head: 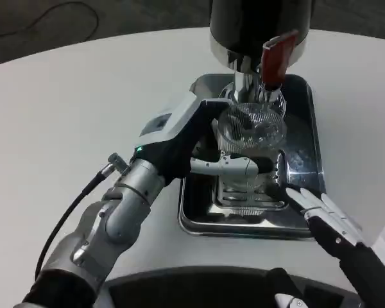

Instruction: Grasp the cup under the faucet to collect the drink, then remove the cup.

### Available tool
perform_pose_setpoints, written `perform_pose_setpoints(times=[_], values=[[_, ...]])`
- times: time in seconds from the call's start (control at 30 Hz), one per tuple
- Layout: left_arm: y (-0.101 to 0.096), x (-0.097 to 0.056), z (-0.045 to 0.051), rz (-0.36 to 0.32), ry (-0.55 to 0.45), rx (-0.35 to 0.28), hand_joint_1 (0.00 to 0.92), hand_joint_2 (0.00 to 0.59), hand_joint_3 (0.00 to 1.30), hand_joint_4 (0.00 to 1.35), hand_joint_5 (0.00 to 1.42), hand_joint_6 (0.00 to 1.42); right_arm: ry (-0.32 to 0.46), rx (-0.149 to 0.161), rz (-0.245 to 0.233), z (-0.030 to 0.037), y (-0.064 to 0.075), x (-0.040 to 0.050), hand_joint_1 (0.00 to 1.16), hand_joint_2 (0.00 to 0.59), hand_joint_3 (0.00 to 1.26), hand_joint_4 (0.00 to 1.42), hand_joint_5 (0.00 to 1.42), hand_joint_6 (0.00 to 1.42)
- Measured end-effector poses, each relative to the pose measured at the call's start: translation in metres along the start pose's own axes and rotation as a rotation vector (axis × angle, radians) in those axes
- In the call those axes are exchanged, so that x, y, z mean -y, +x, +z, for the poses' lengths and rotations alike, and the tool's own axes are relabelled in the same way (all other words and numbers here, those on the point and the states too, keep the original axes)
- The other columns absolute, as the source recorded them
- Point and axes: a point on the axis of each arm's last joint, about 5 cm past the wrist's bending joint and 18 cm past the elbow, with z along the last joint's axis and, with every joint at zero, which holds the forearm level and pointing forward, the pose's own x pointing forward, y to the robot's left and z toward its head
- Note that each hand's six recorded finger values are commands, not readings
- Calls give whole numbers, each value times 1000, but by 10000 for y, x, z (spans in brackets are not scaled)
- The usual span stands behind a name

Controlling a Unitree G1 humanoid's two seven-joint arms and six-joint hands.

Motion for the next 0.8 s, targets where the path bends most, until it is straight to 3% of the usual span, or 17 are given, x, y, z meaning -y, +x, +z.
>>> perform_pose_setpoints(times=[0.43,0.8], values=[[61,19,68,-19,-4,-1,708,34,808,877,939,784,0,-5,-7,-2,-13,3,614,473,124,61,0,0],[71,5,70,-17,2,-13,700,20,818,828,926,783,2,-3,-7,-1,-13,1,614,473,124,61,0,0]])
